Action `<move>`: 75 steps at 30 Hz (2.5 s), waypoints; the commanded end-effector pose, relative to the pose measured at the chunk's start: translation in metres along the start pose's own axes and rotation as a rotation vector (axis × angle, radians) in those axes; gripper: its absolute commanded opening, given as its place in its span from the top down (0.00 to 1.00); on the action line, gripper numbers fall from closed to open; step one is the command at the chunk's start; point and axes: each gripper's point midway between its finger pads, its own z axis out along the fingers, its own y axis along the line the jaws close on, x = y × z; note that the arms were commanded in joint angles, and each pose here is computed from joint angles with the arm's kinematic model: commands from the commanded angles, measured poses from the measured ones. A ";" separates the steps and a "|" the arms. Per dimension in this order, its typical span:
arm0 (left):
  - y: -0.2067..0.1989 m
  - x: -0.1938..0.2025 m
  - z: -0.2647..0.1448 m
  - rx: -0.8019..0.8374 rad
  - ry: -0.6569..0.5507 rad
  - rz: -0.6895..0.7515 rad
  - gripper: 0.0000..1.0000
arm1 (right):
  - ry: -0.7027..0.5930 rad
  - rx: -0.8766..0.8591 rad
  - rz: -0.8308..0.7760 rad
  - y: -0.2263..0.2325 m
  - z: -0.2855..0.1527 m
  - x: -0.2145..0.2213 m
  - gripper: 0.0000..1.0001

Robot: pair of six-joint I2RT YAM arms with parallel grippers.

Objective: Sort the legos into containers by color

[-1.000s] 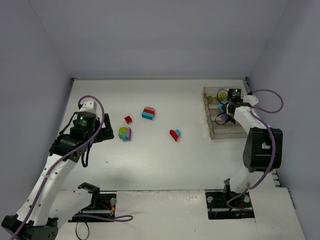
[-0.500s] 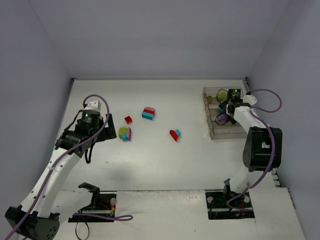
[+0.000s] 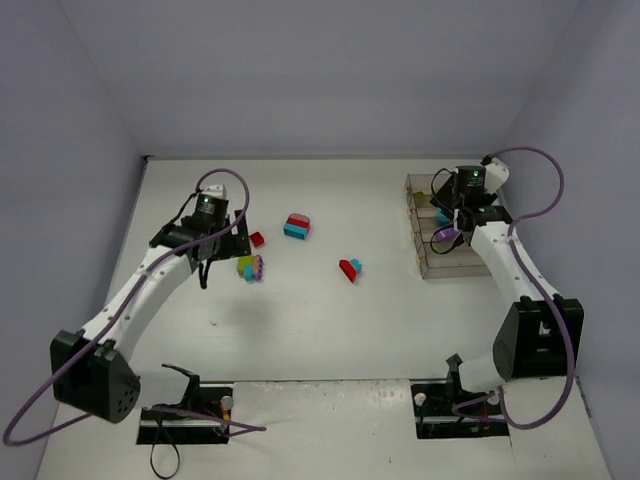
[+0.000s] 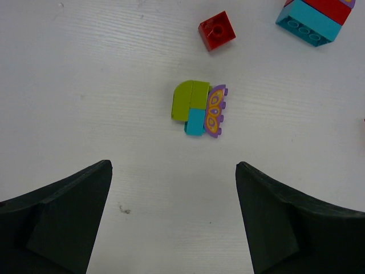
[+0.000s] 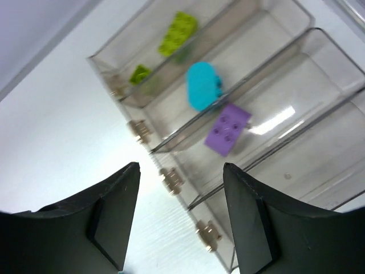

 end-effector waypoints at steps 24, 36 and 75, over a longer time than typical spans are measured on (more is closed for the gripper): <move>-0.040 -0.037 0.163 -0.270 0.137 -0.305 0.34 | 0.059 -0.302 -0.108 0.034 -0.076 0.053 0.41; -0.044 -0.029 0.178 -0.260 0.152 -0.310 0.54 | 0.074 -0.299 -0.130 0.033 -0.072 0.058 0.41; -0.194 -0.047 -0.082 0.931 -0.615 0.844 0.98 | 0.554 -1.257 -0.360 0.231 -0.235 0.114 0.45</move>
